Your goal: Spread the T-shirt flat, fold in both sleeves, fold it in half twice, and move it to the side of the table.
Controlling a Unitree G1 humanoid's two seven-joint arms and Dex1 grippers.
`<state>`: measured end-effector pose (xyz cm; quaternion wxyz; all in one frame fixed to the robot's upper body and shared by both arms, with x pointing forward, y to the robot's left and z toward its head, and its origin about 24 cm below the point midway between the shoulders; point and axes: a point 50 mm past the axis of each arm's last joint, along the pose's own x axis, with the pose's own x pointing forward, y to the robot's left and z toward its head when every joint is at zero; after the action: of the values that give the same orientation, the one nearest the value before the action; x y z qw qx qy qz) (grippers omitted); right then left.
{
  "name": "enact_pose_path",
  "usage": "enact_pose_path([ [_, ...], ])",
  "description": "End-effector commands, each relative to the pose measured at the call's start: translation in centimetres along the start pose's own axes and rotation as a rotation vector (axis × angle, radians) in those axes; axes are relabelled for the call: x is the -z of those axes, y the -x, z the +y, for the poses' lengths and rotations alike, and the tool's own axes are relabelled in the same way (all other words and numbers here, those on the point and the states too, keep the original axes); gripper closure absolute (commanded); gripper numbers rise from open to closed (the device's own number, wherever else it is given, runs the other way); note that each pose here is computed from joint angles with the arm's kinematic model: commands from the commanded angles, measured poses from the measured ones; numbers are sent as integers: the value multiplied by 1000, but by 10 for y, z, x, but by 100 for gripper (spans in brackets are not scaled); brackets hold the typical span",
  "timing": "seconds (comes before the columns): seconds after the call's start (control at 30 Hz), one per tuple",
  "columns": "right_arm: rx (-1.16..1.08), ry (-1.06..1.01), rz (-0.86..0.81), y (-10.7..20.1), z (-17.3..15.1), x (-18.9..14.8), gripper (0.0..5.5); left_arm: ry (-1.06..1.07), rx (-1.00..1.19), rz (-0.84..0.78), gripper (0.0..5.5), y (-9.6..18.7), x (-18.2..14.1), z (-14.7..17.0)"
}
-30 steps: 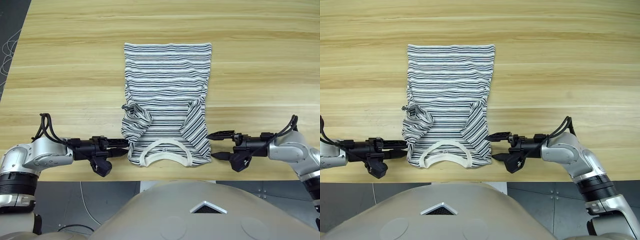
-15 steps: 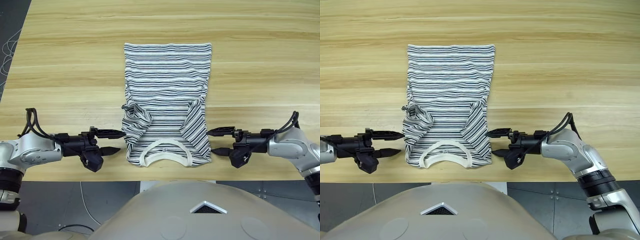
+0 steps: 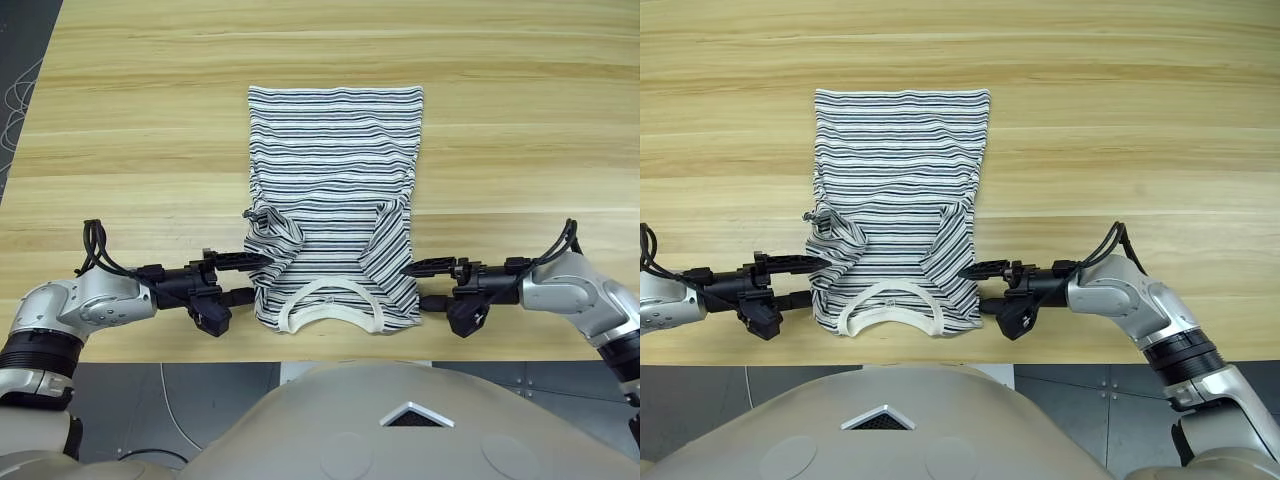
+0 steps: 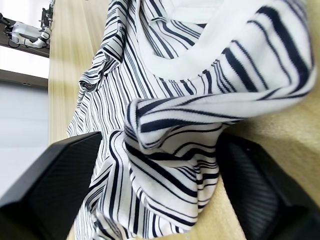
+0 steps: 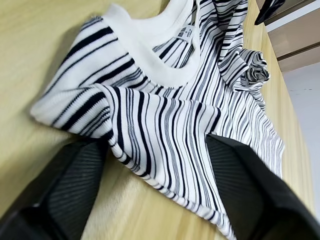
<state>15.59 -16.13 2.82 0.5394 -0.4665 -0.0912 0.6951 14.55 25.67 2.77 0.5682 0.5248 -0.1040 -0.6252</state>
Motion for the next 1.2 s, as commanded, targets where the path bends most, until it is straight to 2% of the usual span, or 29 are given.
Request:
enact_pose_path([
  [0.03,-104,-64,35,-6,17,3,269,71,187,18,219,-3,0,-33],
  [0.47,15,40,-15,-10,-2,0,539,108,184,-3,470,-8,-2,-38],
  [0.6,41,33,-27,-9,-7,-1,540,88,174,2,534,-9,1,-30],
  [0.67,65,-2,-23,-1,-16,-1,540,76,239,37,538,-8,6,-24],
  [0.77,83,-108,-16,18,-32,1,540,18,233,98,538,-11,9,17],
  [0.87,71,-242,-11,41,-43,4,540,57,167,56,538,-19,-8,70],
  [0.93,75,-318,-28,55,-49,3,540,120,165,4,538,-22,-21,91],
  [1.03,26,-445,-83,66,-49,-4,540,194,198,-50,538,-22,-37,109],
  [1.2,-45,-564,-142,69,-43,-13,540,362,317,-176,538,-18,-68,115],
])
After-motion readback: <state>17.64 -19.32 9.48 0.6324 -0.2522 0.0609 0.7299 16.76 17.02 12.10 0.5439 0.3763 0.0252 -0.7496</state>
